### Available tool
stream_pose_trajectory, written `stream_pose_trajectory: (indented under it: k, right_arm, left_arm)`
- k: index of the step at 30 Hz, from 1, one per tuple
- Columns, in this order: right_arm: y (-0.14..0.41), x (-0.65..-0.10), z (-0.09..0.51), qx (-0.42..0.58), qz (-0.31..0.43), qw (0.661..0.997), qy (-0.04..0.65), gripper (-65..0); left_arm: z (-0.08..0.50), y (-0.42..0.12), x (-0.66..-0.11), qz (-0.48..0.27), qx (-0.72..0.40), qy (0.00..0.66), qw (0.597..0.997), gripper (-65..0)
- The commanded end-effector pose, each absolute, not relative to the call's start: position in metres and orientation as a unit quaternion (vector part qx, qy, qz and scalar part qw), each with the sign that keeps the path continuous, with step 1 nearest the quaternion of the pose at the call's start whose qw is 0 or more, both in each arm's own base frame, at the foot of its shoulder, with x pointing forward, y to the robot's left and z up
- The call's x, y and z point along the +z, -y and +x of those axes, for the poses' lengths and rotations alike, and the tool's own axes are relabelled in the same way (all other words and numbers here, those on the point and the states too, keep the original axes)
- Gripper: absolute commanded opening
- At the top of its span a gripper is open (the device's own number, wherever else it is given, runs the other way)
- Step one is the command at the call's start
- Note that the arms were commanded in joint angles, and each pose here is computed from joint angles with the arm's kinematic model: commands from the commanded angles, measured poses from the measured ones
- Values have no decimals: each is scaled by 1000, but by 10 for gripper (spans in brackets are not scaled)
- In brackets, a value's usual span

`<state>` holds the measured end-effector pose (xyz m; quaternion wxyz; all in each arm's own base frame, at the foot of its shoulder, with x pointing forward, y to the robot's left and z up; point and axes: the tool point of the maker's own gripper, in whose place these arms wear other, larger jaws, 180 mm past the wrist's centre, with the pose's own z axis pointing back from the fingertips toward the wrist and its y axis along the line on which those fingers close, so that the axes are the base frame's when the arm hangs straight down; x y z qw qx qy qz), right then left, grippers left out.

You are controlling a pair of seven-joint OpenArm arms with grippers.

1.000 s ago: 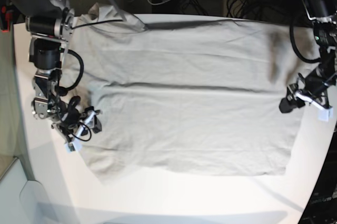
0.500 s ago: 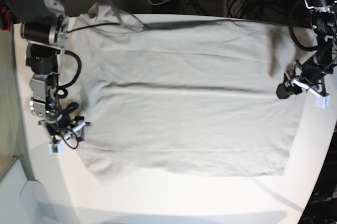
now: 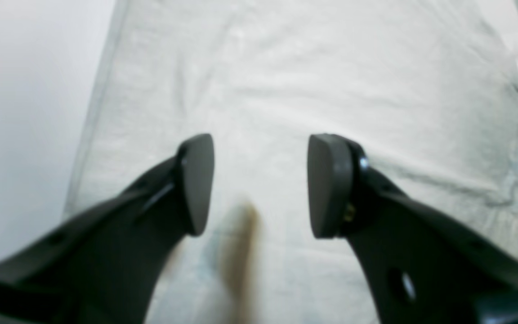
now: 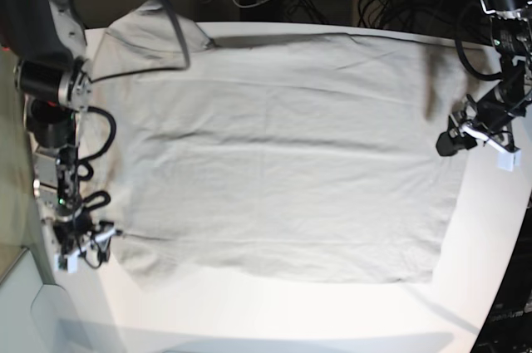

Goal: Layout the t-shirt on the table in an organized manner, then fold the t-shirt properly
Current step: 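Pinch the shirt edges with both grippers and tug them outward, then grasp the shirt's collar-side corners with both grippers and pull them apart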

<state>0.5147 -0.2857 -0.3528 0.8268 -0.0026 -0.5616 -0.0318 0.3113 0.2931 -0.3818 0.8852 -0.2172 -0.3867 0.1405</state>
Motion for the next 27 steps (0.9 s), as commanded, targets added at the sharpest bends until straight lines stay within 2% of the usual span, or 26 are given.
stream_pose_trajectory:
  k: [1,7,9,11,13,17,19,27]
  right_arm:
    - [299,-327,526,-39,-17,808,588,-341]
    - [303,-348,512,-34,-23,853,520,-344]
    - [282,-363,499,-7,-1,869,494,-346]
    - [250,-366,488,44,30,870,491,-361]
    - [221,-366,471,90,50,864,494,-410]
    - [185,-345,440,132,43,841,523,-589]
    - [175,-341,417,153,31,843,515,-644]
    - [173,-374,328,178,0,889,422,-631]
  left_arm:
    - [321,-300,-364,-214,129,413,876,-326]
    - [314,-303,-370,-208,130,404,881,-326]
    - [313,-308,-370,-204,130,402,883,-326]
    - [314,-309,-369,-203,130,403,883,-326]
    - [315,-316,-364,-195,126,406,884,-326]
    - [318,-318,-357,-192,120,412,883,-326]
    - [318,-318,-357,-192,119,412,883,-326]
    - [319,-319,-356,-192,119,415,882,-326]
